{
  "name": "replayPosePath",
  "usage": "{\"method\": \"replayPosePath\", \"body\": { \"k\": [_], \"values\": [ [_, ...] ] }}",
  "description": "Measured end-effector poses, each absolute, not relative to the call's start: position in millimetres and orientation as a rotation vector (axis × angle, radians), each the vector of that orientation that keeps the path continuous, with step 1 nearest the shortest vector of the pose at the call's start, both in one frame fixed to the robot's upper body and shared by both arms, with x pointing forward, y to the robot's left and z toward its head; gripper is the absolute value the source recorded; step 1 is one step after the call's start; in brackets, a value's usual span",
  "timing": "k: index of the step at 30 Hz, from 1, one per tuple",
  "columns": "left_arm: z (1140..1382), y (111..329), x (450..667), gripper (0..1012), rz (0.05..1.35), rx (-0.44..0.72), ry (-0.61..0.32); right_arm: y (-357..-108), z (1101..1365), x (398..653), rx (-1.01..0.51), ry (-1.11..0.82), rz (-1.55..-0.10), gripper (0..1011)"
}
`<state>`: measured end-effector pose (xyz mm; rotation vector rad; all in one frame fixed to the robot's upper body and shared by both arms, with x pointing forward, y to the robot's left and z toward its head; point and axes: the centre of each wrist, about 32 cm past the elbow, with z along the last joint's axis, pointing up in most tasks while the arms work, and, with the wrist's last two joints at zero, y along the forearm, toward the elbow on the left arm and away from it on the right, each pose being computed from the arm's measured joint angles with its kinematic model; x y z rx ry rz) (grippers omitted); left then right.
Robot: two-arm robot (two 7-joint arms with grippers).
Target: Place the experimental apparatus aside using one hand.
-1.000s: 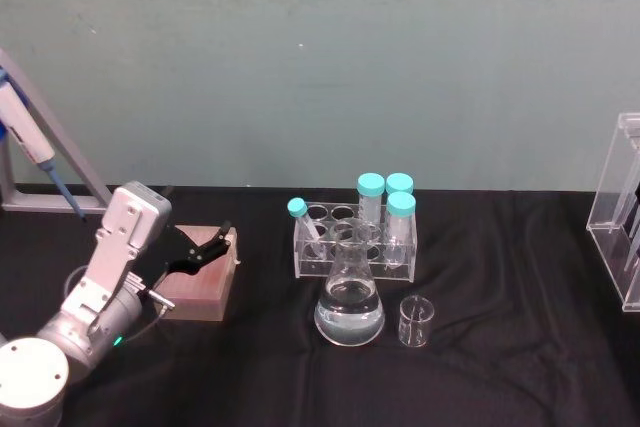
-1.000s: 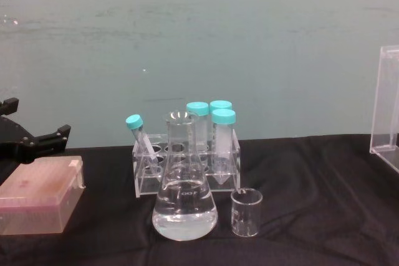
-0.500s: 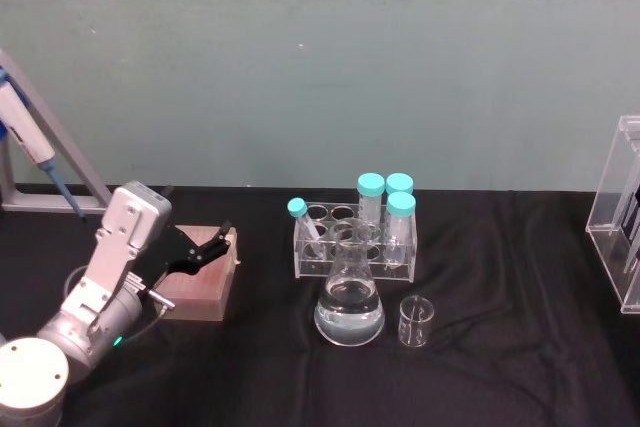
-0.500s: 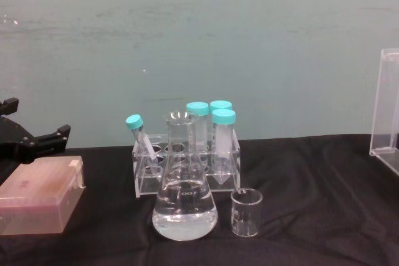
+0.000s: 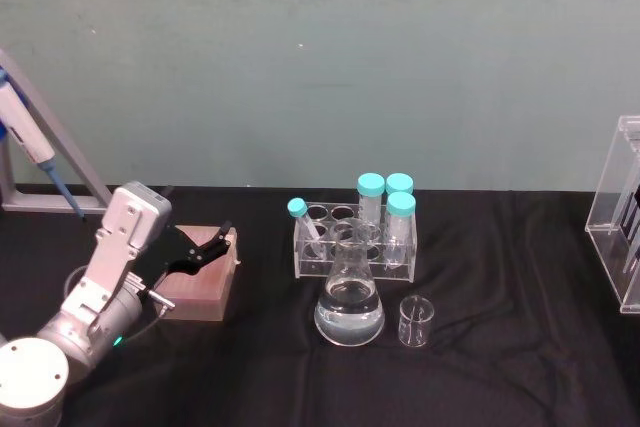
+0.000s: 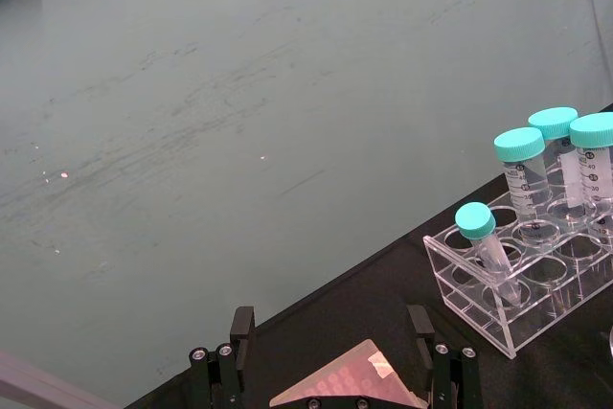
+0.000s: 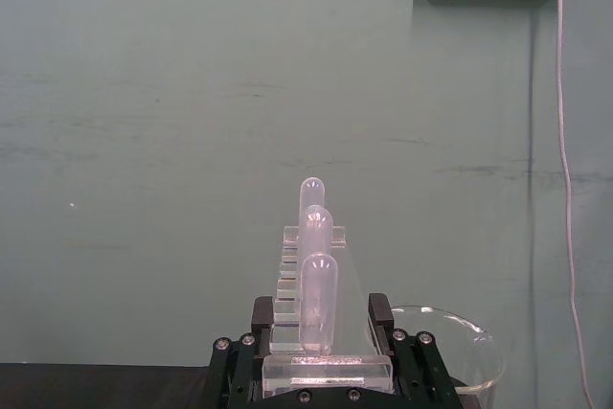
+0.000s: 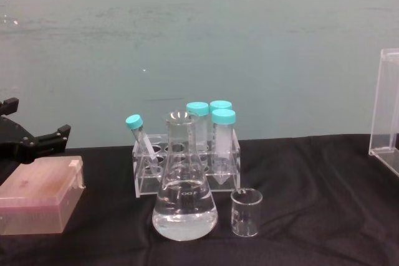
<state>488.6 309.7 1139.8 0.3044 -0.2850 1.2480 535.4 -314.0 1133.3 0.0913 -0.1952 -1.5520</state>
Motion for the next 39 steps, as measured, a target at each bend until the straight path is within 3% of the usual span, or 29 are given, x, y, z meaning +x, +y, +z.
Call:
{"method": "replayPosePath", "body": {
  "k": [20, 34, 39],
  "values": [
    [1139.8, 309.7, 488.6, 1000, 1.248, 0.304, -0.285, -314.0, 1133.6, 535.4, 0.091, -0.197, -1.552, 616],
    [1139.8, 309.6, 488.6, 1000, 1.248, 0.304, -0.285, -314.1, 1133.6, 535.4, 0.091, -0.197, -1.552, 974],
    [1139.8, 309.7, 488.6, 1000, 1.248, 0.304, -0.285, -314.1, 1133.6, 535.4, 0.091, -0.197, -1.552, 1003]
  ]
}}
